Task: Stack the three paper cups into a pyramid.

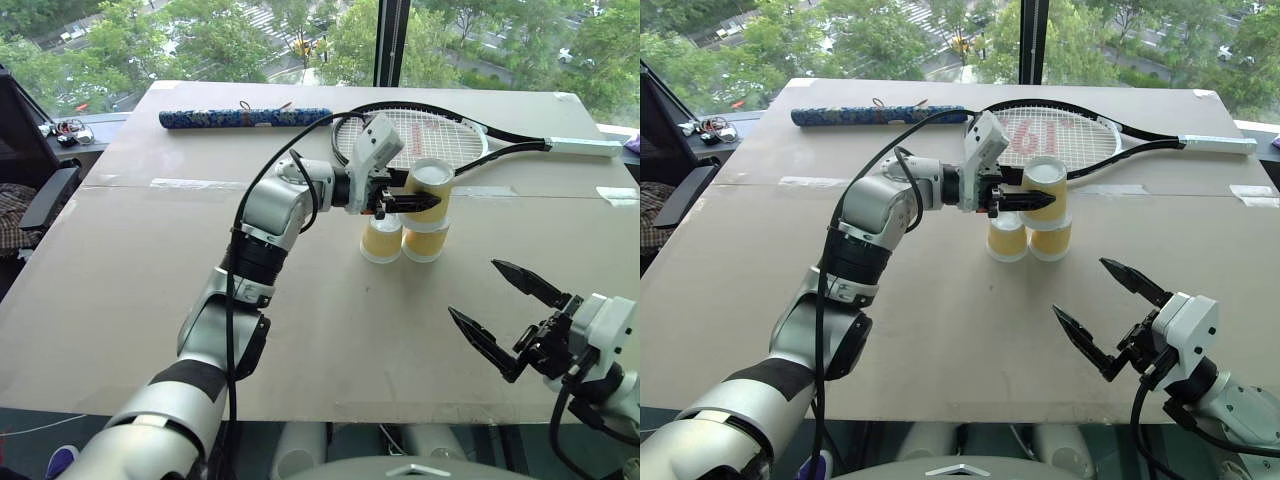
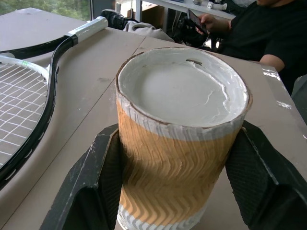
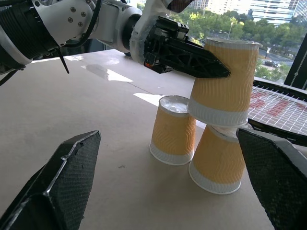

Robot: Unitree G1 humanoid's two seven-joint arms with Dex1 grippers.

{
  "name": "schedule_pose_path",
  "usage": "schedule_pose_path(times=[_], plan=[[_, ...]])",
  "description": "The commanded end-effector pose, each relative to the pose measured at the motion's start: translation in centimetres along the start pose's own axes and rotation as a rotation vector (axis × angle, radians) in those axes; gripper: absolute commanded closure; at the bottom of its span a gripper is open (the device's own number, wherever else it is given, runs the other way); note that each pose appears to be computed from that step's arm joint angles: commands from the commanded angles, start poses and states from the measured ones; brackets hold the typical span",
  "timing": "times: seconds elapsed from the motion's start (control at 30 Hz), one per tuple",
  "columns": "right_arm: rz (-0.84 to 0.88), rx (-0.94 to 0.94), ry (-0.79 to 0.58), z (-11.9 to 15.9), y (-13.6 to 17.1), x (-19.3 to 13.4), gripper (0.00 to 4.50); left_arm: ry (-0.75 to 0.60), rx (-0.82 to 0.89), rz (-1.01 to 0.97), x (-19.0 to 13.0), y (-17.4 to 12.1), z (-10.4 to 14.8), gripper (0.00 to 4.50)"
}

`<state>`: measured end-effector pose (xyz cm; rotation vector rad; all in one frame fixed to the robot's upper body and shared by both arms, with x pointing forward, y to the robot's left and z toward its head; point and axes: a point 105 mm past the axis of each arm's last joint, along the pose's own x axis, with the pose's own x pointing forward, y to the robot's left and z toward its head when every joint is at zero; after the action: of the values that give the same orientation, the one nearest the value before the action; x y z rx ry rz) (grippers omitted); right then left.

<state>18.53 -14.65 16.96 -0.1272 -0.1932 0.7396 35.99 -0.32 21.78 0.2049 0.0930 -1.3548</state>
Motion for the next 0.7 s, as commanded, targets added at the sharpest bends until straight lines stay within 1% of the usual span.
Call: schedule_pose_path(times=[0.03,0.27,0.53,0.7], plan=[[-0.006,-0.045,-0.025,1.0,-0.1,-0.2,0.00,-0.012,0.051,0.017,-0.1,-0.1,0.8,2.09],[-0.092,-0.051,0.018,0.4,-2.0,-2.5,0.00,-0.017,0.036,0.041,-0.7,0.0,0.7,2.09],[-0.109,-0.052,0.046,0.3,-3.4,-4.2,0.00,-0.021,0.028,0.059,-1.0,0.0,0.5,2.09],[-0.109,-0.045,0.046,1.0,-4.2,-5.2,0.00,-0.030,0.029,0.071,-1.1,0.1,0.9,2.09]])
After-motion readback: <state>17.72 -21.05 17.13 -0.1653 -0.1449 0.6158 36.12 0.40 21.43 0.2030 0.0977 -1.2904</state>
